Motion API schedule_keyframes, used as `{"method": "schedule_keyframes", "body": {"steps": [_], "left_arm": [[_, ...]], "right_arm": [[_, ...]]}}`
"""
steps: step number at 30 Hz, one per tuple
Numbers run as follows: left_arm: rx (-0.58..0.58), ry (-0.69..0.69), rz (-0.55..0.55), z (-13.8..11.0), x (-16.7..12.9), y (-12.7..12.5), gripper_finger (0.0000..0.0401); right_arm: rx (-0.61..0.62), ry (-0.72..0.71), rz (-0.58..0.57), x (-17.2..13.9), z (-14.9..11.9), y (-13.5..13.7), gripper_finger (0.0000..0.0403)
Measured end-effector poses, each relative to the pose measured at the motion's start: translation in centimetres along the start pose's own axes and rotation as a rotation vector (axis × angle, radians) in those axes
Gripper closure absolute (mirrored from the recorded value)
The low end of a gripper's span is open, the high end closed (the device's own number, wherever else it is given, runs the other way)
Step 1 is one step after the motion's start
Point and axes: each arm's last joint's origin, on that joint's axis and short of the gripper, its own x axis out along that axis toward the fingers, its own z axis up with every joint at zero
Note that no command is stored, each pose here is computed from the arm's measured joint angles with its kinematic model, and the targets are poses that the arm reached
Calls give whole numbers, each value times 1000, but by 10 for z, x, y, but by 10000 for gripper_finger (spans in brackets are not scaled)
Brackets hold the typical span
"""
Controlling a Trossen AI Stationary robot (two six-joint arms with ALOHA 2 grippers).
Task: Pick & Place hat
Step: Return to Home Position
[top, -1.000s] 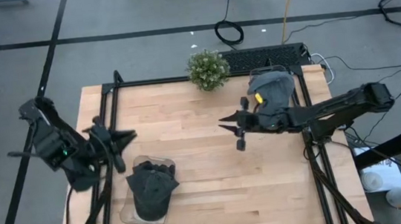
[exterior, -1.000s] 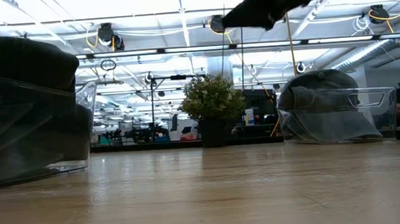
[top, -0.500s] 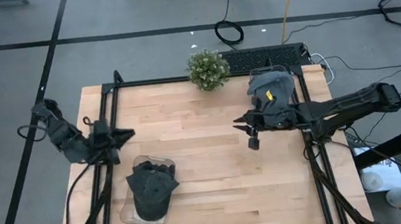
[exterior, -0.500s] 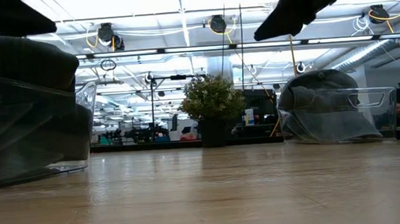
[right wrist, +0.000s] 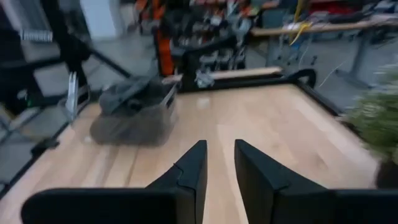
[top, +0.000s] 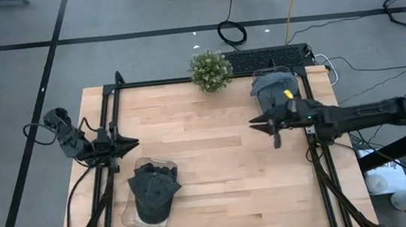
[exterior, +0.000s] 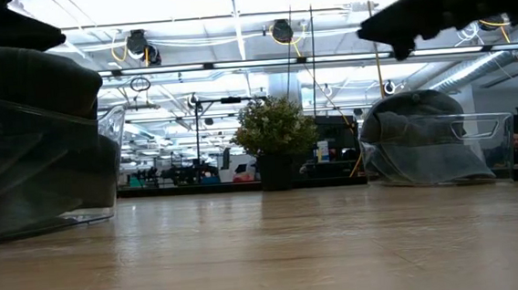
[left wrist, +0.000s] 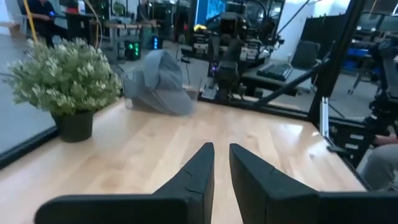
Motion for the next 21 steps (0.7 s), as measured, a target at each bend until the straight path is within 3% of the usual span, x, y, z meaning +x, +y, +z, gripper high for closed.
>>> {"method": "schedule_keyframes", "body": {"steps": [6,10,17,21], "left_arm": [[-7,18,1,-3,0,0,343],[15,38,-24,-6,1,0,343],[54,56,-17,-9,1,1,343],[55,55,-10,-9,1,1,343]], "right_arm": [[52,-136,-43,-37,-25,-9,335],[59,-227,5,-52,-35,-8,335],[79,-222,-3,-64,-49,-9,335],[29,-240,36,-66,-56,-8,334]]}}
